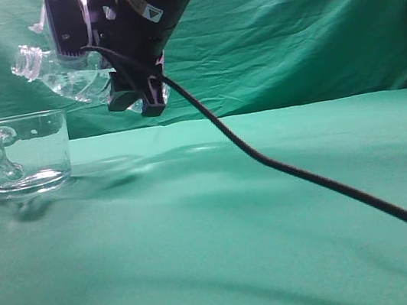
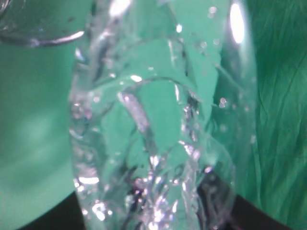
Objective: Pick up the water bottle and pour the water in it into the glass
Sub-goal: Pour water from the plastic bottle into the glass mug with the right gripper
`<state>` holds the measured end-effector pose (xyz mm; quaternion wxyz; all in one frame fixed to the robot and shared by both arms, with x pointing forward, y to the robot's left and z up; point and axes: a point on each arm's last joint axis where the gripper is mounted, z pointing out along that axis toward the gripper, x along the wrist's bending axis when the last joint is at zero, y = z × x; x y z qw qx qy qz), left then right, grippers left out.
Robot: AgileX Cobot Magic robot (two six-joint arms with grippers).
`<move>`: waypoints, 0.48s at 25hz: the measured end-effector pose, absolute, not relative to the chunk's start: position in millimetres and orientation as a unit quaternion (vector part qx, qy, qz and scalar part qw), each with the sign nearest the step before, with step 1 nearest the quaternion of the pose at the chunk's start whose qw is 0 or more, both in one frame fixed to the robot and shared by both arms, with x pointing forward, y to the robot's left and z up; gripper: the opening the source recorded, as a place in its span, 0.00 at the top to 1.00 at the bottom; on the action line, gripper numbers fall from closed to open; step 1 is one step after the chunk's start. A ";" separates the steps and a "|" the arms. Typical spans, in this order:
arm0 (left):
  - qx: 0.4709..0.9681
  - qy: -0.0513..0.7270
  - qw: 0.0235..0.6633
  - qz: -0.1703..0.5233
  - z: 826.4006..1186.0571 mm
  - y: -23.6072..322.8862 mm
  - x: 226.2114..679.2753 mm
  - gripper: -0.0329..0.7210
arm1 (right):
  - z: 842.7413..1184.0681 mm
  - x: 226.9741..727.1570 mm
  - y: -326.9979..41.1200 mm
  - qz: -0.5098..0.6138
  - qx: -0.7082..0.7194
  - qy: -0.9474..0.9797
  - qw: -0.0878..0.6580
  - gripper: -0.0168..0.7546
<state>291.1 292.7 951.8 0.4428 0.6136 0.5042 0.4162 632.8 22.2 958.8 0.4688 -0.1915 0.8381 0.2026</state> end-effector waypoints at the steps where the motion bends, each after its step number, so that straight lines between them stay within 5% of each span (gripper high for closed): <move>1: 0.614 0.504 0.443 0.416 951.8 292.7 291.1 0.96 | 958.7 633.3 21.5 0.198 -0.191 0.838 0.471 0.52; 12: 0.614 0.504 0.443 0.416 951.8 292.7 291.1 0.96 | 959.7 636.2 18.2 0.145 -0.242 0.822 0.495 0.52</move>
